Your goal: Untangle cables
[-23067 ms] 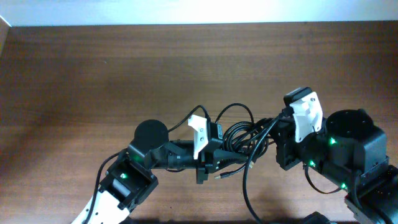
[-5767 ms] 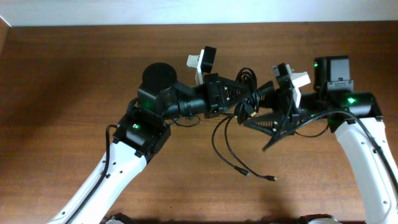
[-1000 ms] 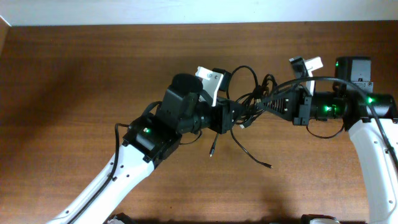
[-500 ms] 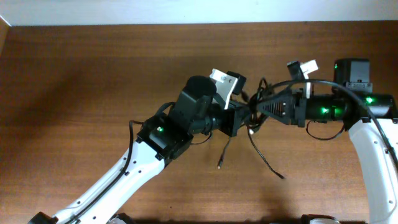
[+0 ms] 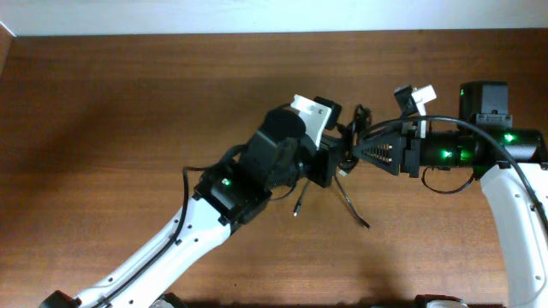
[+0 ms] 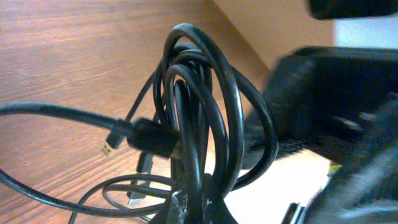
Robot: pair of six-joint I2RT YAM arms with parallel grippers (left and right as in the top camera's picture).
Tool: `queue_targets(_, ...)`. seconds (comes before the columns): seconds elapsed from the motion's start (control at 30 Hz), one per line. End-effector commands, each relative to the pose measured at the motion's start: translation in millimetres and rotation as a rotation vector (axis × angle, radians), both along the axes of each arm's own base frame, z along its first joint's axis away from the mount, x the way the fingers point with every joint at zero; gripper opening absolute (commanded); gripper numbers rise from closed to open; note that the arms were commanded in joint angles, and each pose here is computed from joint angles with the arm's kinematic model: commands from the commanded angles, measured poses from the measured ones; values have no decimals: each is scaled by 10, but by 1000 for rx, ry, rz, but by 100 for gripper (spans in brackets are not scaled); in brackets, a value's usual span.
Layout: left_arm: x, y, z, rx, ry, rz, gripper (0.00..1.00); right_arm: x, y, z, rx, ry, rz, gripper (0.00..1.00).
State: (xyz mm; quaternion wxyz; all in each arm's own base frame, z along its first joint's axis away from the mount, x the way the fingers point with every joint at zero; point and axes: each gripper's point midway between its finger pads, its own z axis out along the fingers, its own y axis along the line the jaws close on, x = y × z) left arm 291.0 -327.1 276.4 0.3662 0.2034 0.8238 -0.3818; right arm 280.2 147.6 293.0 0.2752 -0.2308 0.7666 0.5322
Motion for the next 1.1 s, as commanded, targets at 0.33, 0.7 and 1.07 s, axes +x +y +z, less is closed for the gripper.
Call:
queue_targets(0.33,-197,-155,96,-6,-40,-42,0,43,-20,17,-27,-51,-8,4)
queue_targets(0.7,83,873,-679,332,185,276,0,-146,57,515,260,-88,113,4)
queue_targets(1.07,33,1437,-386,457,48,442,0,396,-1741,-279,-141,172,-646,4)
